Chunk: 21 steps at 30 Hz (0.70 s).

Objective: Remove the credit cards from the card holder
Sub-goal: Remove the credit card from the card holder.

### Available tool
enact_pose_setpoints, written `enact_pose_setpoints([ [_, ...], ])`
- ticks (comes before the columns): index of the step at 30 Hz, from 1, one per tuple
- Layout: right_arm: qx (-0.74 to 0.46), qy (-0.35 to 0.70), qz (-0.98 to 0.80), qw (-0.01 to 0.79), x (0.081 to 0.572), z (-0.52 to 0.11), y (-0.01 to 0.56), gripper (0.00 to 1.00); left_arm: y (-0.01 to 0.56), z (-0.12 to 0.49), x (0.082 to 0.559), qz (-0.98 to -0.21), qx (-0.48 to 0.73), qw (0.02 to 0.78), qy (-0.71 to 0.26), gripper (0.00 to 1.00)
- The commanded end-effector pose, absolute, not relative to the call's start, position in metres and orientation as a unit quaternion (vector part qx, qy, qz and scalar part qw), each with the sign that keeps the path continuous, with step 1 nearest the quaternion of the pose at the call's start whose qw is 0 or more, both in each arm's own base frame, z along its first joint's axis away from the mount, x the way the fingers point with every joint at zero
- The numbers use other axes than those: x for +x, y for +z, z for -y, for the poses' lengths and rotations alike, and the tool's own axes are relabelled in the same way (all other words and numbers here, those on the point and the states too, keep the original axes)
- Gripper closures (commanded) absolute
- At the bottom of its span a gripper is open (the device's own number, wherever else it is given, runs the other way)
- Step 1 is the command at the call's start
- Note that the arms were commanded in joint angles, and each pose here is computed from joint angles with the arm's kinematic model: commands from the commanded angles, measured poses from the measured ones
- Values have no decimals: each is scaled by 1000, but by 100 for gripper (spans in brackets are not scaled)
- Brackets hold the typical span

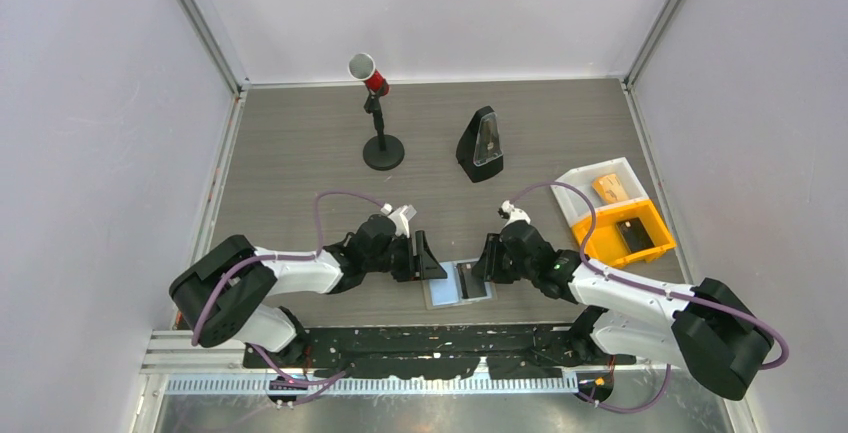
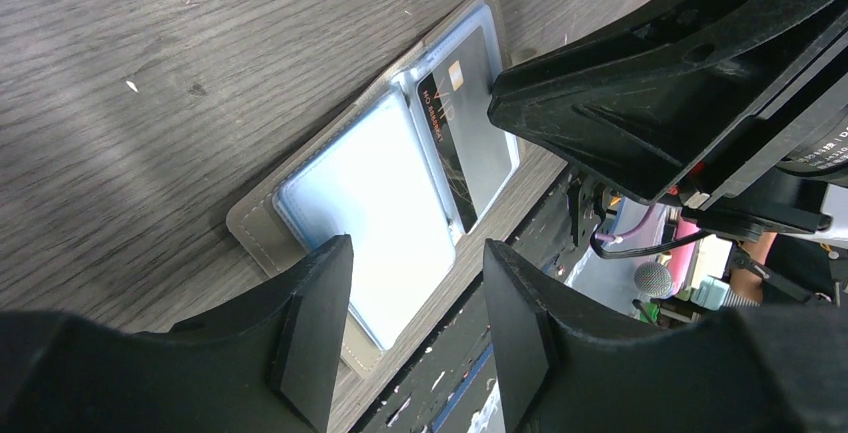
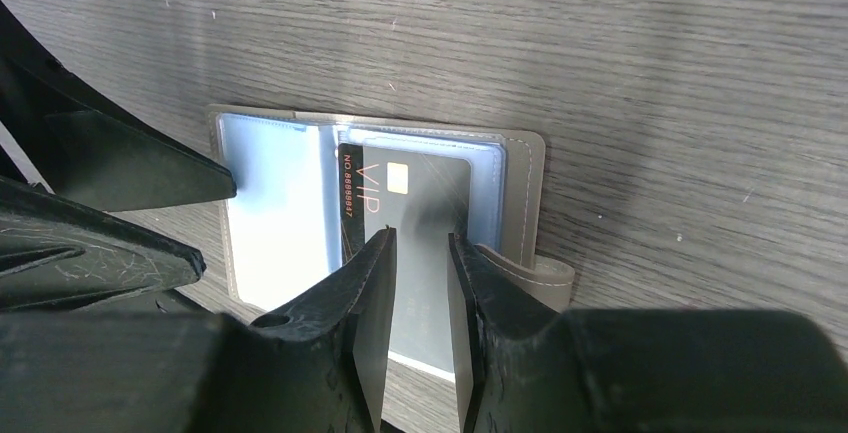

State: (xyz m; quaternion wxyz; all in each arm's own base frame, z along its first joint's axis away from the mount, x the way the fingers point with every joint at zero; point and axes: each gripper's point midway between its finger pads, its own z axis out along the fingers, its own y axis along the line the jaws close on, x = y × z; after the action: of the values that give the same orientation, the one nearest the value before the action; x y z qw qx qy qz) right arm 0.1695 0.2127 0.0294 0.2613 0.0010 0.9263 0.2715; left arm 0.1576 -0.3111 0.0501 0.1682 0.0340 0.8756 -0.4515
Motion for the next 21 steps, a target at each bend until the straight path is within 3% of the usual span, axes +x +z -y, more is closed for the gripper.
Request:
enact_pose_setpoints([
  [1,2,249,-929,272,174,-208,27,67,64,320,169,-863,44,194,-465,47],
  [21,-44,196,-939,279,179,-203,39,66,54,315,168,-882,30,173,-437,52],
])
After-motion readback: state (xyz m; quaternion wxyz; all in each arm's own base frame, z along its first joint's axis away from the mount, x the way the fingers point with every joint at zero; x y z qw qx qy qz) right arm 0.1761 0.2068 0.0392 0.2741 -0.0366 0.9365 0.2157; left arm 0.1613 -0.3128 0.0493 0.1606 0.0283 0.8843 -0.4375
